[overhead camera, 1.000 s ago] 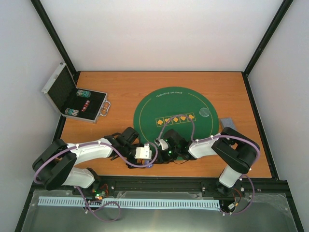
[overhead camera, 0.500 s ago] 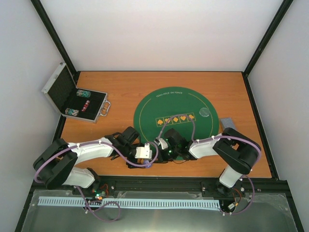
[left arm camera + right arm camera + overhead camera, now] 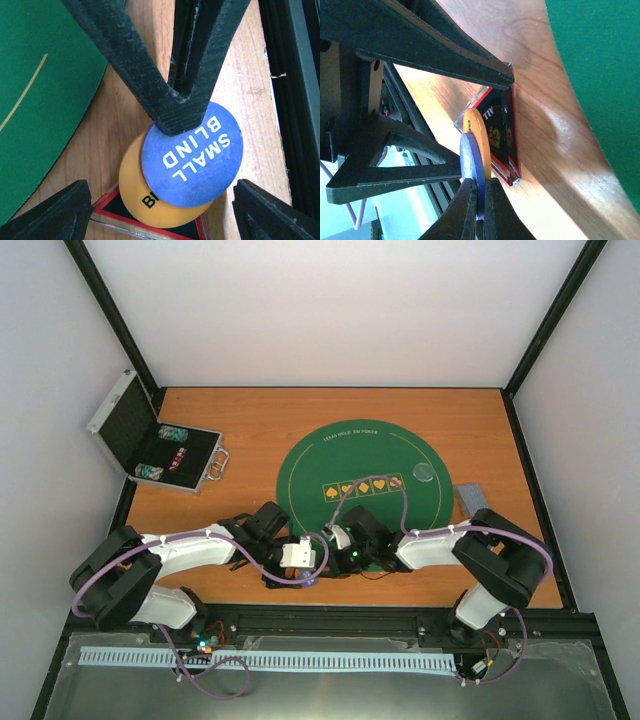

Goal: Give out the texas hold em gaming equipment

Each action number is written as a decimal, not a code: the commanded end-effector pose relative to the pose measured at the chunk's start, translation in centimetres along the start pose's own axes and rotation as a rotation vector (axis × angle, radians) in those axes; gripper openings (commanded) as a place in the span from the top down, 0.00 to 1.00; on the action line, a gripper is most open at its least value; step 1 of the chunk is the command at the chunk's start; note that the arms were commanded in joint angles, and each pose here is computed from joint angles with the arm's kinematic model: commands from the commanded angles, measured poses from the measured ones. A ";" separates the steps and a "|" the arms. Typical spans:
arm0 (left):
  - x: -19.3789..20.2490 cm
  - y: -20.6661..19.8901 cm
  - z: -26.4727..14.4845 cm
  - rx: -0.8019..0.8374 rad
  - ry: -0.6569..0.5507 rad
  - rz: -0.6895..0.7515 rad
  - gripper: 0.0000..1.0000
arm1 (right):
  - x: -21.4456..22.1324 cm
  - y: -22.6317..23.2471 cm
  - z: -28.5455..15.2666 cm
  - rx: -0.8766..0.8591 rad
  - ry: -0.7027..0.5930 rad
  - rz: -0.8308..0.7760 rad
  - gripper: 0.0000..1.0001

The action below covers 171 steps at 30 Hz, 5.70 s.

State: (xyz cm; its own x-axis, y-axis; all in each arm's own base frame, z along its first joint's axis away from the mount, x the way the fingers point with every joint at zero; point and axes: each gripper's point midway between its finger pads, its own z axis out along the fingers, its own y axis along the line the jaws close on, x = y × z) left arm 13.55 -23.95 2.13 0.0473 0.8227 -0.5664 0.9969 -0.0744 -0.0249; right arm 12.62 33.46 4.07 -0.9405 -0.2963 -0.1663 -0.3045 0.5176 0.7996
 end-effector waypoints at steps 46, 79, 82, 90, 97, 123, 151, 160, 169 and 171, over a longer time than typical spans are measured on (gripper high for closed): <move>-7.4 4.6 -10.8 -0.114 -0.253 -0.219 0.09 | -12.3 1.2 -19.2 0.195 -0.473 -0.160 0.97; 1.5 11.1 -7.7 -0.462 0.033 -0.392 0.04 | -32.2 -15.0 -15.6 0.319 -0.462 0.152 0.97; 1.6 11.0 -7.6 -0.459 0.037 -0.393 0.04 | -32.4 -16.4 -15.5 0.340 -0.459 0.177 0.97; 1.4 10.9 -7.4 -0.444 0.032 -0.391 0.03 | -31.9 -18.9 -14.7 0.355 -0.431 0.242 0.90; 1.5 10.7 -7.4 -0.436 0.033 -0.393 0.03 | -32.9 -19.9 -17.5 0.431 -0.468 0.250 0.62; 0.7 8.7 -6.9 -0.334 -0.004 -0.360 0.03 | -7.6 0.6 -7.0 0.041 -0.108 -0.047 0.51; 0.1 1.4 -3.2 -0.071 0.010 -0.138 0.13 | 0.1 -2.7 1.6 -0.013 0.102 0.088 0.67; 0.7 0.7 -2.5 -0.037 0.018 -0.144 0.13 | 0.6 -3.3 1.7 -0.007 0.109 0.093 0.75; 0.9 1.0 -2.3 -0.040 0.032 -0.161 0.13 | 0.8 -3.4 1.9 -0.009 0.117 0.090 0.90; 0.8 1.0 -2.4 -0.041 0.030 -0.158 0.13 | 0.8 -3.4 1.8 -0.011 0.120 0.087 0.94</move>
State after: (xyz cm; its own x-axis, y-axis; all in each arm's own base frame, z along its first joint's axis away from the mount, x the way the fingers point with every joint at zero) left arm 14.73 -21.53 3.17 -0.1344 0.8456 -0.5167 0.9907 0.1031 -0.0890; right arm 13.45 33.73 1.88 -0.9392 -0.3366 -0.0678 -0.2358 0.4888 0.8399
